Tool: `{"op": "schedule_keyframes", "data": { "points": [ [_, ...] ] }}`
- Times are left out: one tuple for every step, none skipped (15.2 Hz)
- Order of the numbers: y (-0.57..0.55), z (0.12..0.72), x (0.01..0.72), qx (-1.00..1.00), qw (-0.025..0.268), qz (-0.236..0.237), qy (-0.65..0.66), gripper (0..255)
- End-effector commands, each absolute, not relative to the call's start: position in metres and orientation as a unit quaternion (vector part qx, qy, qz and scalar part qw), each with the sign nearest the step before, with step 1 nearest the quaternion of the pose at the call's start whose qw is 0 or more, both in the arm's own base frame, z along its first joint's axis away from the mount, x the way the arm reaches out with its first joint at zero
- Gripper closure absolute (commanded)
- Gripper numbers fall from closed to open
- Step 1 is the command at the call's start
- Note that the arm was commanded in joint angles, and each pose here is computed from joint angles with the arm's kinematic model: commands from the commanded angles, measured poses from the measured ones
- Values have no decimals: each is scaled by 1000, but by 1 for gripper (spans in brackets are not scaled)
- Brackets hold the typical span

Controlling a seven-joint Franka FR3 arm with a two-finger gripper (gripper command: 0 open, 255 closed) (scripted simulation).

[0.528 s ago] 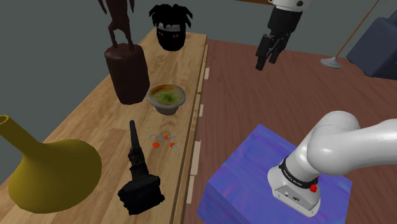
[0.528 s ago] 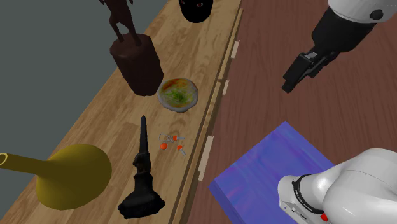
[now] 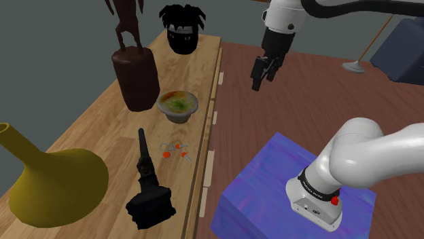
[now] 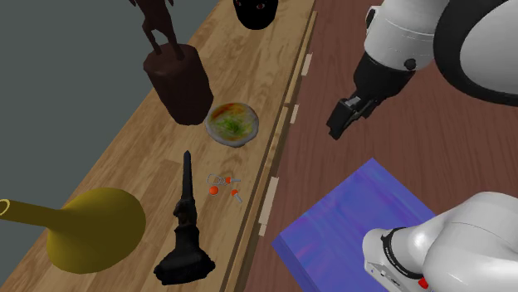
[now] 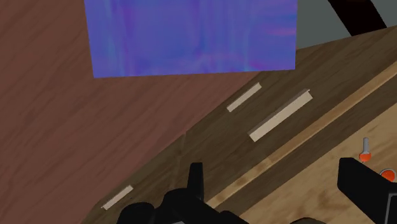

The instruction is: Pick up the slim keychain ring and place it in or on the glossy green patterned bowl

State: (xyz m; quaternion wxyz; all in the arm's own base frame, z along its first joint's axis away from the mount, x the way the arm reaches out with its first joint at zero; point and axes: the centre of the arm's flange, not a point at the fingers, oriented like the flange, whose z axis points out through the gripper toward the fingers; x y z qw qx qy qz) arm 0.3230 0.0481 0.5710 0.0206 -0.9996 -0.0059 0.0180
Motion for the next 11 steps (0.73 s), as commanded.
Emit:
{"op": "schedule_keyframes", "data": {
  "points": [
    [69,555,333,-1000,20,16,-16,0],
    [79,547,337,-999,19,15,-22,0],
    [89,539,341,-999,18,14,-27,0],
    [99,531,345,-999,18,13,-32,0],
    [109,523,349,-999,17,13,-38,0],
    [119,516,353,-999,16,12,-43,0],
    [129,508,357,-999,16,11,-48,0],
    [139,500,360,-998,15,11,-53,0],
    [149,492,364,-998,14,10,-59,0],
    [160,484,368,-998,13,9,-64,0],
    [170,477,371,-997,13,8,-69,0]
  ]
}}
